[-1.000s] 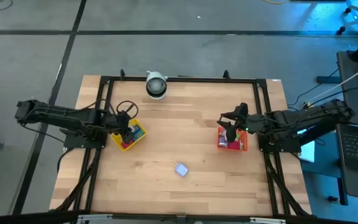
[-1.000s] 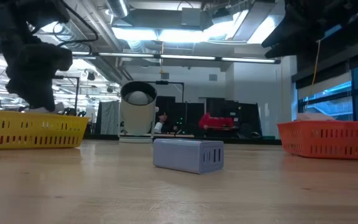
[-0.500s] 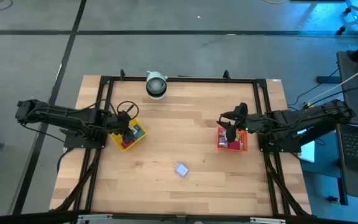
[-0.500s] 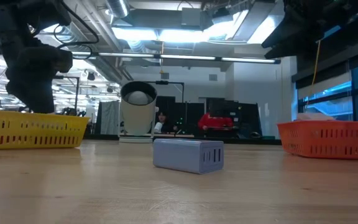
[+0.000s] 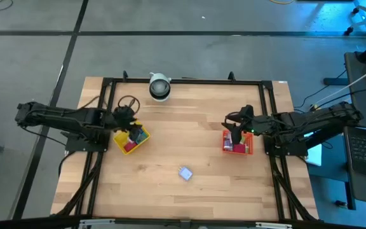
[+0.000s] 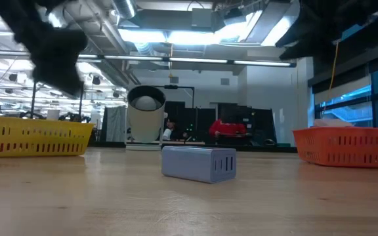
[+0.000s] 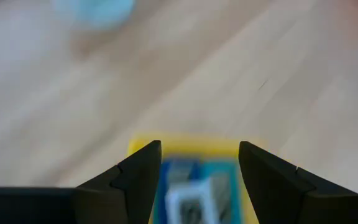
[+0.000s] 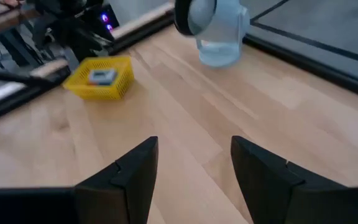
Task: Pick & Place Office items
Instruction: Put the blue charger adapter into the orange basket
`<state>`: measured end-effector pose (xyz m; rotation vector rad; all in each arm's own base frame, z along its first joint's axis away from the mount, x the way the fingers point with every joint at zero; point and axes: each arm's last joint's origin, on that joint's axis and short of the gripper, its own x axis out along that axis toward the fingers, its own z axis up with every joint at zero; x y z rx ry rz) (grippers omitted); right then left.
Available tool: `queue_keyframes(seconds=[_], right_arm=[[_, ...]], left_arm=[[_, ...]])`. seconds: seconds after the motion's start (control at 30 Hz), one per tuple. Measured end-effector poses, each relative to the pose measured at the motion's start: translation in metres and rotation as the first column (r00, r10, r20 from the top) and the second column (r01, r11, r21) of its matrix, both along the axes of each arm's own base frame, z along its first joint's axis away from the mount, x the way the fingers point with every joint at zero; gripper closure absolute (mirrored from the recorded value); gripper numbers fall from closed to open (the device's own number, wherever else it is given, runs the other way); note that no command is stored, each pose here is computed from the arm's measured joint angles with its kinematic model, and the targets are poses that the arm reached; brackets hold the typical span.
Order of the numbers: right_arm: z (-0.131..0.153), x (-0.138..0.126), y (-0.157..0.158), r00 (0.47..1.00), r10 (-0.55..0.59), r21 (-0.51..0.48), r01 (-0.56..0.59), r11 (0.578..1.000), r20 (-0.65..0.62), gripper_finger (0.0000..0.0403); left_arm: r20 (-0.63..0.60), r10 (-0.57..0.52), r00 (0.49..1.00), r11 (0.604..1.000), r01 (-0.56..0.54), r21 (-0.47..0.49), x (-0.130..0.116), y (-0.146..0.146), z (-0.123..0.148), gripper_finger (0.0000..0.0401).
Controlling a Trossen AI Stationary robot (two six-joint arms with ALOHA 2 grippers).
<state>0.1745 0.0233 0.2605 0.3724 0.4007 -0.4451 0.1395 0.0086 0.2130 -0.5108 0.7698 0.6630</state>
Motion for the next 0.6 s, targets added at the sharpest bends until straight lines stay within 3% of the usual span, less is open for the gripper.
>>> queue_keyframes(seconds=[0.13, 0.23, 0.33, 0.47, 0.53, 0.6], right_arm=[[0.017, 0.002, 0.000, 0.999, -0.002, -0.017, 0.003, 1.000, 0.045, 0.0199], [0.034, 0.002, 0.000, 0.998, 0.033, -0.107, -0.028, 0.994, 0.053, 0.0199], [0.043, 0.002, -0.001, 0.994, 0.112, -0.187, -0.108, 0.976, 0.013, 0.0199], [0.049, 0.004, -0.005, 0.973, 0.228, -0.114, -0.222, 0.968, 0.038, 0.0199], [0.051, 0.007, -0.008, 0.963, 0.259, -0.060, -0.254, 0.965, 0.073, 0.0199], [0.052, 0.012, -0.009, 0.964, 0.241, 0.004, -0.243, 0.970, 0.111, 0.0199]], left_arm=[[0.221, -0.126, 0.967, 0.971, 0.075, 0.228, 0.007, -0.002, 0.033, 0.0189], [0.396, -0.245, 0.885, 0.921, 0.084, 0.381, 0.008, -0.006, 0.049, 0.0189], [0.501, -0.348, 0.792, 0.869, 0.072, 0.490, 0.009, -0.007, 0.048, 0.0189], [0.544, -0.520, 0.659, 0.783, 0.113, 0.611, 0.009, -0.009, 0.043, 0.0189], [0.538, -0.553, 0.636, 0.765, 0.132, 0.630, 0.010, -0.009, 0.038, 0.0189], [0.535, -0.545, 0.646, 0.770, 0.134, 0.624, 0.010, -0.009, 0.031, 0.0189]])
